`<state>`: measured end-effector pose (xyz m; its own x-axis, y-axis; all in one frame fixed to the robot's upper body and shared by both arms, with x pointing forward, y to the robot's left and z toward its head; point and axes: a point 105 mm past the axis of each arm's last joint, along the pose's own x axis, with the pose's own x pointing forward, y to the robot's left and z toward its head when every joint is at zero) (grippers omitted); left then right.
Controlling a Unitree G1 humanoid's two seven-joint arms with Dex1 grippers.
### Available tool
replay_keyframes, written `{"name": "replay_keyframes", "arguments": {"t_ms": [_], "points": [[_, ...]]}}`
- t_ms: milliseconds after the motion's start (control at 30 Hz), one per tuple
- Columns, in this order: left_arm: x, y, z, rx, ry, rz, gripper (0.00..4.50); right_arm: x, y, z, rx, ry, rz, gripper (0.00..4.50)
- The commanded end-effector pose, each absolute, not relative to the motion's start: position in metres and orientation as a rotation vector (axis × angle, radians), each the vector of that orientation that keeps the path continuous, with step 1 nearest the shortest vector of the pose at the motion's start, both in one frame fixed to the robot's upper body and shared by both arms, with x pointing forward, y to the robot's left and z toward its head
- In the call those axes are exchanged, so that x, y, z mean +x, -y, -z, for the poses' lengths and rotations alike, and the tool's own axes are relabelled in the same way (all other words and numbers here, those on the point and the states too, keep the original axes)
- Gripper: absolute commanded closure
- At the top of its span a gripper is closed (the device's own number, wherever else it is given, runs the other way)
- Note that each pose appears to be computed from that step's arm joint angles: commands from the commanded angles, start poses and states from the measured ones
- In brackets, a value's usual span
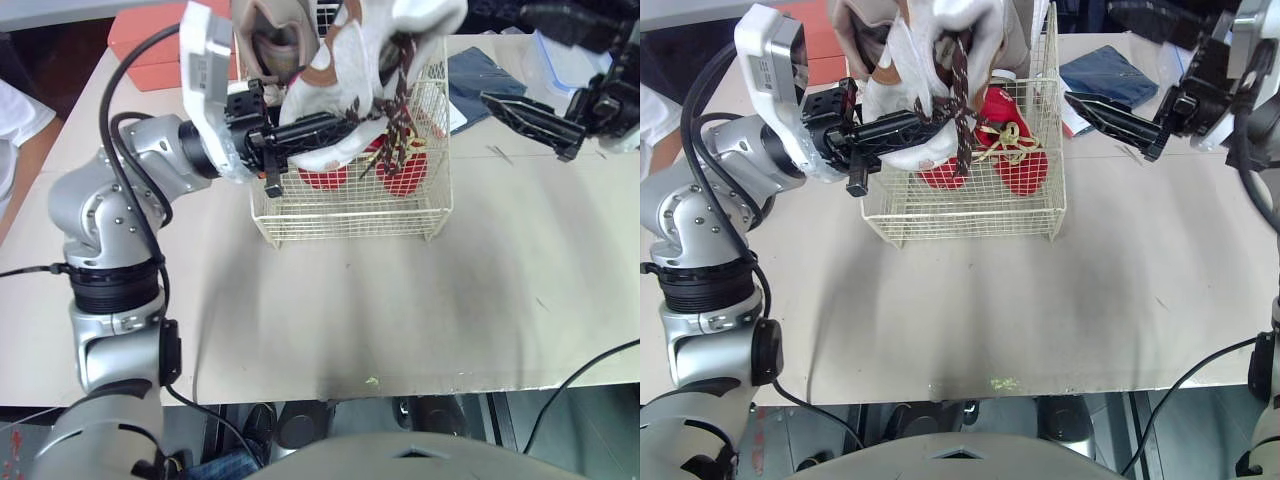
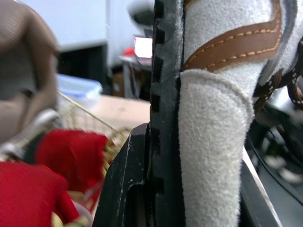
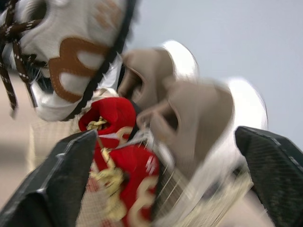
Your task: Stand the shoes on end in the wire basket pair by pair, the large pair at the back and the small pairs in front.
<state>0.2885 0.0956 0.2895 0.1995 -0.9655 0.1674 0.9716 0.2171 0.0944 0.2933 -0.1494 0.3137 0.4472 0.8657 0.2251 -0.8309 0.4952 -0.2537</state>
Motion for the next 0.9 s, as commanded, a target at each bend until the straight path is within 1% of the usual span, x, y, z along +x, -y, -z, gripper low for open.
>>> {"name": "replay_keyframes", "arguments": {"t_ms": [33,100,300,433,467,500,533,567,600,667,700,733,767,833,867,900], "points": [[0.284,-0.088,-0.296,-0.024,0.279,1.34,3.96,0.268,0.124,-0.328,0.109,0.358,-1.172,0.0],[0.284,-0.082,-0.292,-0.047,0.276,1.346,3.96,0.261,0.109,-0.326,0.133,0.342,-1.219,0.0],[0.284,-0.074,-0.283,-0.076,0.266,1.356,3.96,0.255,0.085,-0.335,0.228,0.359,-1.258,0.0],[0.284,-0.073,-0.28,-0.079,0.262,1.353,3.96,0.257,0.084,-0.332,0.226,0.344,-1.25,1.06],[0.284,-0.073,-0.28,-0.079,0.261,1.353,3.96,0.258,0.084,-0.332,0.228,0.342,-1.245,1.58],[0.284,-0.074,-0.28,-0.079,0.261,1.353,3.96,0.259,0.084,-0.332,0.234,0.341,-1.24,2.23],[0.285,-0.074,-0.279,-0.077,0.259,1.351,3.96,0.259,0.085,-0.332,0.233,0.339,-1.233,2.7],[0.285,-0.074,-0.278,-0.072,0.254,1.352,3.96,0.26,0.085,-0.332,0.235,0.341,-1.224,2.92],[0.284,-0.074,-0.277,-0.068,0.251,1.354,3.96,0.261,0.086,-0.332,0.236,0.342,-1.218,3.4],[0.286,-0.075,-0.275,-0.062,0.246,1.344,3.96,0.262,0.087,-0.332,0.241,0.345,-1.202,3.96],[0.286,-0.076,-0.275,-0.059,0.243,1.337,3.96,0.263,0.087,-0.332,0.242,0.346,-1.194,4.43],[0.287,-0.078,-0.276,-0.065,0.243,1.329,3.96,0.263,0.088,-0.332,0.246,0.347,-1.185,4.48],[0.286,-0.079,-0.276,-0.071,0.238,1.33,2.95,0.263,0.089,-0.332,0.249,0.35,-1.176,4.5],[0.282,-0.083,-0.275,-0.041,0.226,1.341,2.39,0.263,0.091,-0.334,0.257,0.368,-1.149,4.5],[0.283,-0.086,-0.275,-0.018,0.23,1.32,1.89,0.264,0.093,-0.336,0.257,0.379,-1.131,4.5],[0.287,-0.09,-0.276,0.022,0.235,1.276,1.57,0.265,0.096,-0.338,0.255,0.392,-1.103,4.5]]}}
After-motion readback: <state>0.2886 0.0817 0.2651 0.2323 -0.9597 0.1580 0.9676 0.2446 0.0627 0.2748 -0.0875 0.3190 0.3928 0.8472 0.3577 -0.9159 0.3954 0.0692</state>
